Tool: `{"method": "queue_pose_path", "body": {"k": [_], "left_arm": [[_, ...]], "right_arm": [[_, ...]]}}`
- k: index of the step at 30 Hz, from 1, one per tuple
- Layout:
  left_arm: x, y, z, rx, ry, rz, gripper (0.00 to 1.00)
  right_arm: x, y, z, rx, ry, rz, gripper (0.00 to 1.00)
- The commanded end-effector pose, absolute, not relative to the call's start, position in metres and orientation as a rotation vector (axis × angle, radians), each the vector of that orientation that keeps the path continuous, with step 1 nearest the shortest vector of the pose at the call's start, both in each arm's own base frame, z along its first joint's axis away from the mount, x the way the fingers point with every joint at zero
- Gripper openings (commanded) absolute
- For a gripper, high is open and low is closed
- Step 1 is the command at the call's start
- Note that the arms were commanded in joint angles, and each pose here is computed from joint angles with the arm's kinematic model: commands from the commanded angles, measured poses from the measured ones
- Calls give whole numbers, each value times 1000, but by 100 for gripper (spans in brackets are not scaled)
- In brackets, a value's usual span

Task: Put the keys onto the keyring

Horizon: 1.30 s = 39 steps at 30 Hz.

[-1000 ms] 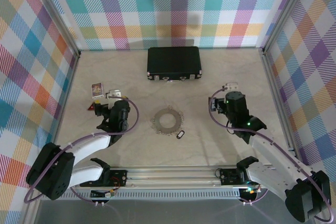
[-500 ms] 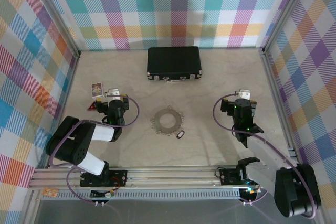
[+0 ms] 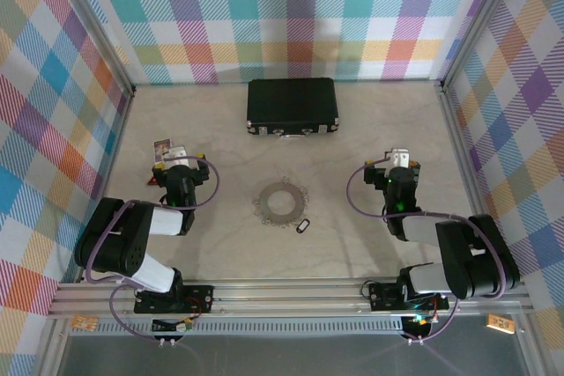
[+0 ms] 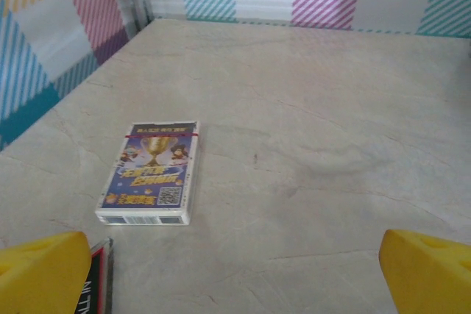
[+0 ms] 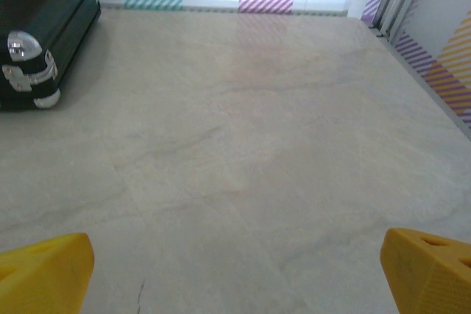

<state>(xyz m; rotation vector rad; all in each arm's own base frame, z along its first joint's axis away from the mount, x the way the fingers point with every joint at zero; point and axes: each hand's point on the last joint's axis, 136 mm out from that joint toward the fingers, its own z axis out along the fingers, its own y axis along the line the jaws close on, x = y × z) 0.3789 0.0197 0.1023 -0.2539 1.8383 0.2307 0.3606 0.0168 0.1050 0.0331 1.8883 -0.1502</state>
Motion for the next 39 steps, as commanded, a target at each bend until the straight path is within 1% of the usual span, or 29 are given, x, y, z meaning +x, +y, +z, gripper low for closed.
{"method": "queue_pose_path", "body": {"k": [1,7,10,13,39], "left_arm": [[388,8,89,-208,1870,143,100],[386,10,89,-224,1873,139,100],[395,9,87,-219,1910,147,100],[395,9,87,-221,1906,144,100],[394,10,87,-221,1904,145,100]], "right_arm": [[374,20,123,11,1805,-104,99],[382,17,112,25,1829,-65,99],[390,14,102,33,1886,-12,99],[396,0,92,116,1930,-17,99],[396,0,93,102,1922,-10,99]]}}
